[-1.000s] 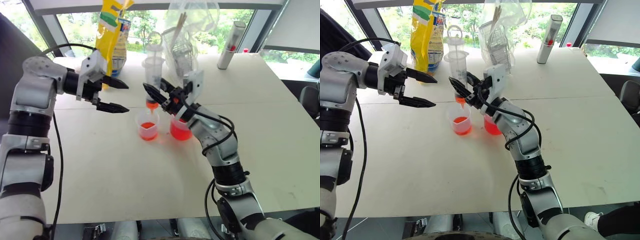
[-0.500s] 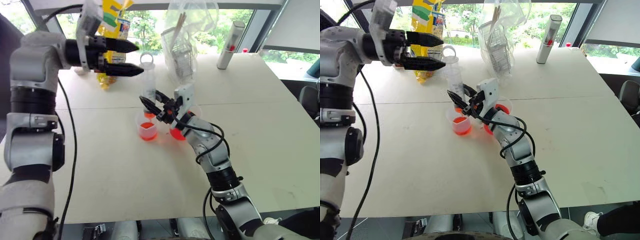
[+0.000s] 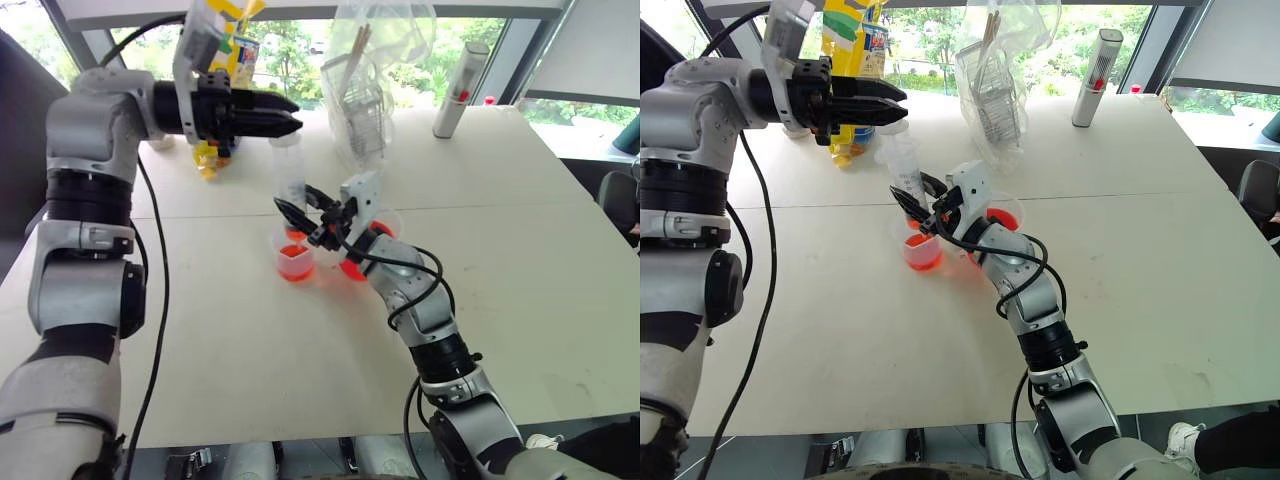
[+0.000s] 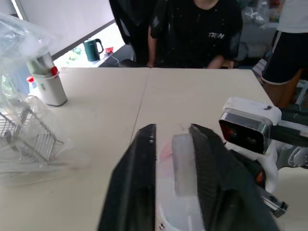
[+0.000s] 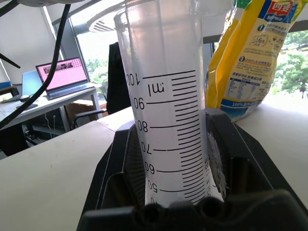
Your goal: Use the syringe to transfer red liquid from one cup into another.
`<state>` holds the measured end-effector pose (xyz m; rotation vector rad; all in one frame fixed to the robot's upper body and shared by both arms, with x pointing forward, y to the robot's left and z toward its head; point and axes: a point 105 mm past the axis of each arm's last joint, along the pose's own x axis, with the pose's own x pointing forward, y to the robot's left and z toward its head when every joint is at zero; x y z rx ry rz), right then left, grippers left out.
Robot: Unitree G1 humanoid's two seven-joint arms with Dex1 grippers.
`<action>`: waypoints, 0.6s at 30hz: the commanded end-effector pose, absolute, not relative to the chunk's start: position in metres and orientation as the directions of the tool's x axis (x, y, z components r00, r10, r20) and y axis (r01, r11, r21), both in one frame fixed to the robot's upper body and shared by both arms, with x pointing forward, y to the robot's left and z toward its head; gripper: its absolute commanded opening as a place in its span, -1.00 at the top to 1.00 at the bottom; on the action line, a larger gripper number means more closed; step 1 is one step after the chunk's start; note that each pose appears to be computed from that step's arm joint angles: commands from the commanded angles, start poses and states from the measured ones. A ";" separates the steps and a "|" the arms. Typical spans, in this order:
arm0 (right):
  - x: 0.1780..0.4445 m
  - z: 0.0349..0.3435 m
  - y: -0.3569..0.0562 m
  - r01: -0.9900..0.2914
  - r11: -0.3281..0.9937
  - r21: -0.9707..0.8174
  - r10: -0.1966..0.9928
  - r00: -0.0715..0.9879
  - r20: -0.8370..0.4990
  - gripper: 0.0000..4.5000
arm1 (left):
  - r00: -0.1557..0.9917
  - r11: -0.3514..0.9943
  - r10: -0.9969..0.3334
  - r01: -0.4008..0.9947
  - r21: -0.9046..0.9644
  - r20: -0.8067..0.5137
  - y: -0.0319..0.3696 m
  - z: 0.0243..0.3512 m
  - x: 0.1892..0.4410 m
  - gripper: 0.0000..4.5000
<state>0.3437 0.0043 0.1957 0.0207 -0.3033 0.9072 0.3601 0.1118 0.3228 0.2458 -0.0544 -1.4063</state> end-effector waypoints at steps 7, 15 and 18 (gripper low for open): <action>0.336 0.219 0.008 -0.789 0.598 -0.144 0.779 0.529 0.337 0.38 | 0.126 0.082 -0.973 0.972 0.221 -0.193 0.115 0.307 0.345 0.98; 0.333 0.242 0.003 -0.785 0.600 -0.156 0.771 0.514 0.377 0.38 | 0.135 0.085 -0.961 0.975 0.206 -0.243 0.114 0.279 0.349 0.98; 0.333 0.247 0.000 -0.780 0.605 -0.161 0.767 0.515 0.383 0.38 | 0.136 0.088 -0.960 0.976 0.199 -0.244 0.114 0.275 0.350 0.98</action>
